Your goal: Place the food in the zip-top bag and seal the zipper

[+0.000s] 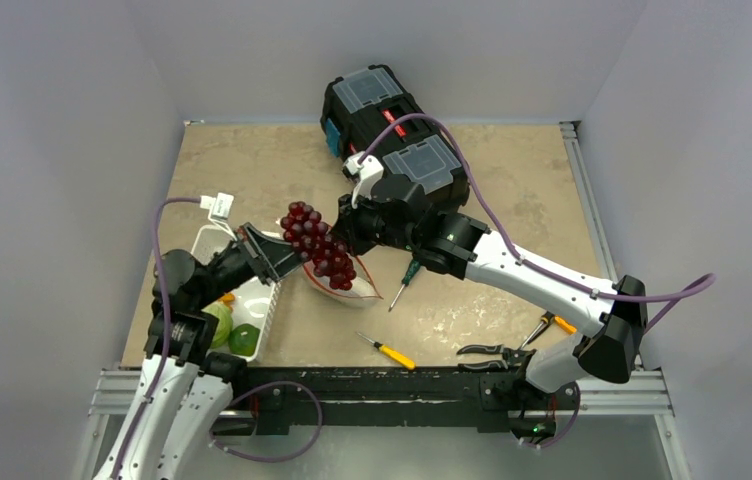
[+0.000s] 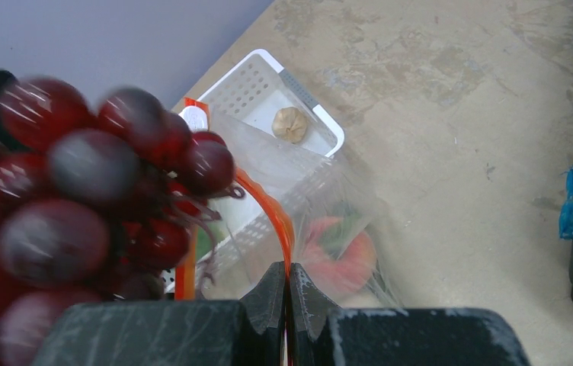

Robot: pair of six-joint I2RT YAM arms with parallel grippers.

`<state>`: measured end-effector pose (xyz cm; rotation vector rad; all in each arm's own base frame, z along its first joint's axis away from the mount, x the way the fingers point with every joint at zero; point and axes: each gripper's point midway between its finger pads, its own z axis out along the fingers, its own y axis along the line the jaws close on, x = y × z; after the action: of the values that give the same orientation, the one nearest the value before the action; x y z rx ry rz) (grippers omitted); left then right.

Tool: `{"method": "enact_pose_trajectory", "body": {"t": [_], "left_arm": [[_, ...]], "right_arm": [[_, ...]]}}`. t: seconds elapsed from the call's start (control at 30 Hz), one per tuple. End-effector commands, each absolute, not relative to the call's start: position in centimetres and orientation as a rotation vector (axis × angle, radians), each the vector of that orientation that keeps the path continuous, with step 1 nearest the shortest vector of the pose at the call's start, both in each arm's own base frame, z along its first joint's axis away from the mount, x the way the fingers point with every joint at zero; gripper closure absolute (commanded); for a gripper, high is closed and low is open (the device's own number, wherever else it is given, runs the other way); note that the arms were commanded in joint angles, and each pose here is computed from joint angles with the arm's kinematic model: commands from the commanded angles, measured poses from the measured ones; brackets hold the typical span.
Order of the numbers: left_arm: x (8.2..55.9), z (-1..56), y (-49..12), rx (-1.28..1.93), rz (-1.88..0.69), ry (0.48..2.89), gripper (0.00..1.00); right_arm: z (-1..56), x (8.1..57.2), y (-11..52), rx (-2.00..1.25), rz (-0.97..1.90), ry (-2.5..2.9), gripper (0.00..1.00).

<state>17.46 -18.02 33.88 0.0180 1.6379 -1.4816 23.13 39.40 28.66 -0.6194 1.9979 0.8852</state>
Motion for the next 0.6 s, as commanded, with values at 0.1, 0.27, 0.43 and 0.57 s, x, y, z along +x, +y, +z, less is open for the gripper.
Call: {"method": "enact_pose_trajectory", "body": {"t": [0.1, 0.27, 0.43, 0.57], "left_arm": [[18.5, 28.8, -18.0, -0.029, -1.308, 1.800, 1.00], [19.2, 26.7, -18.2, -0.183, -1.289, 1.966, 1.00], [19.1, 25.7, -19.1, -0.269, -1.305, 2.033, 0.97], [19.1, 25.1, -18.9, -0.284, -1.272, 2.059, 0.87]], "right_arm": [[32.0, 23.3, 40.2, -0.591, 0.947, 1.913, 1.00], [32.1, 23.4, 40.2, -0.592, 0.946, 1.913, 1.00], [32.3, 23.4, 40.3, -0.591, 0.948, 1.909, 1.00], [32.3, 23.3, 40.1, -0.591, 0.946, 1.910, 1.00]]}}
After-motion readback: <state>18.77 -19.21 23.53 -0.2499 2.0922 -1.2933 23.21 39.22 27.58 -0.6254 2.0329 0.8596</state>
